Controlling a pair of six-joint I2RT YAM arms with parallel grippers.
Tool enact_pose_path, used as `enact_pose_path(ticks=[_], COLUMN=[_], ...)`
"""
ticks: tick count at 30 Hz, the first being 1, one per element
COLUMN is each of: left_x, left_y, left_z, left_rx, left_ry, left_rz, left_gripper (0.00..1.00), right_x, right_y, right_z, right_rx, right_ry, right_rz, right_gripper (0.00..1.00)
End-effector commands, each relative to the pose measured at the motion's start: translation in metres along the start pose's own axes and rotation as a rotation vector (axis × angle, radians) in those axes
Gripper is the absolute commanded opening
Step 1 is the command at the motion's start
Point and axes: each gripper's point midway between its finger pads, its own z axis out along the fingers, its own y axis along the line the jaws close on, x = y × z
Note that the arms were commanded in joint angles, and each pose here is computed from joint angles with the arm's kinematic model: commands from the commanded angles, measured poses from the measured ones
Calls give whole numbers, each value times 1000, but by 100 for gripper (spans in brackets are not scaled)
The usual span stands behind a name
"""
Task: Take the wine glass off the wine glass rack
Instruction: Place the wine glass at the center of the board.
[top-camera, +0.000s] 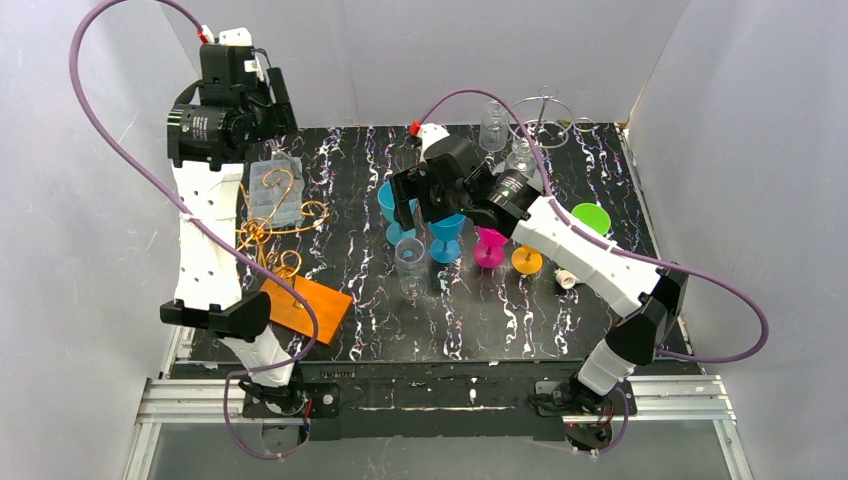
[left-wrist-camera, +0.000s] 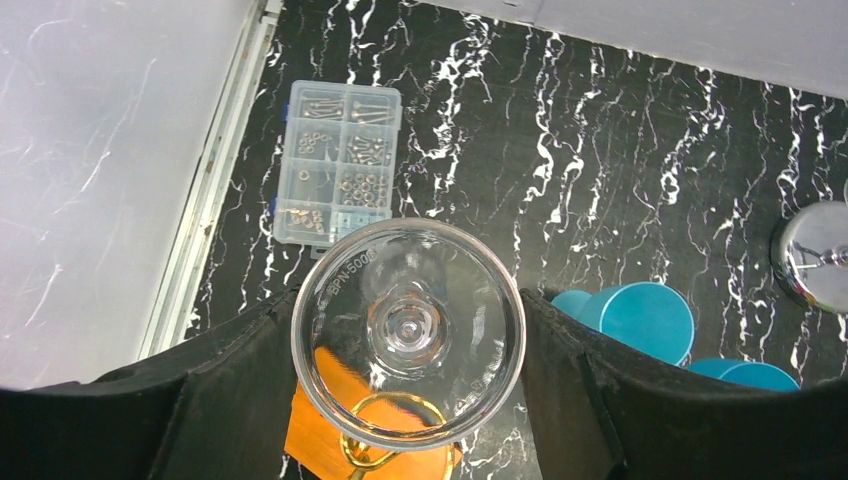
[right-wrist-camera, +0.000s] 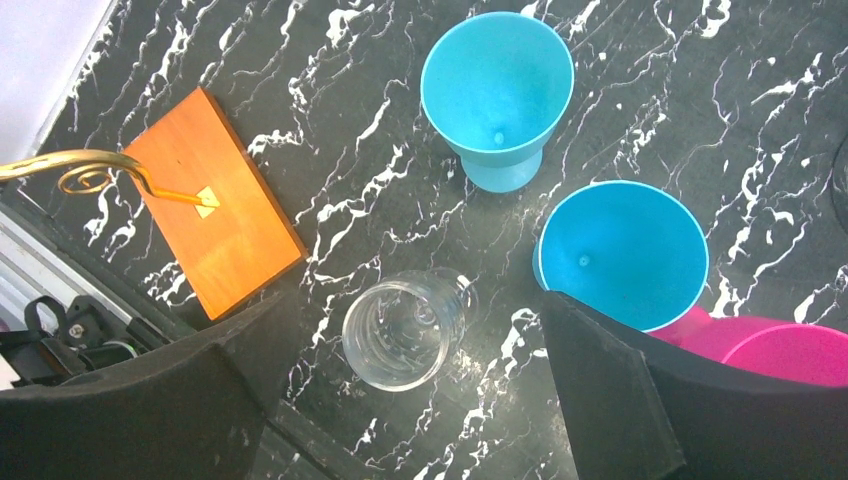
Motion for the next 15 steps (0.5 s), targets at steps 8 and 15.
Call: enact_pose_path(ticks=[8,15], left_x=[-5,3], left_y=[-34,-56], left_z=[-17,-18], left_rx=[82,133], left_ry=[-35,-7], left_rz=[19,15], left_gripper=[47,47], right_x=[-68,-101], right_y=[25,48], right_z=[-39,-46], right_rx=[-169,-287], right_ry=[-391,-619], right_rz=[-76,-158], right_gripper=[100,100])
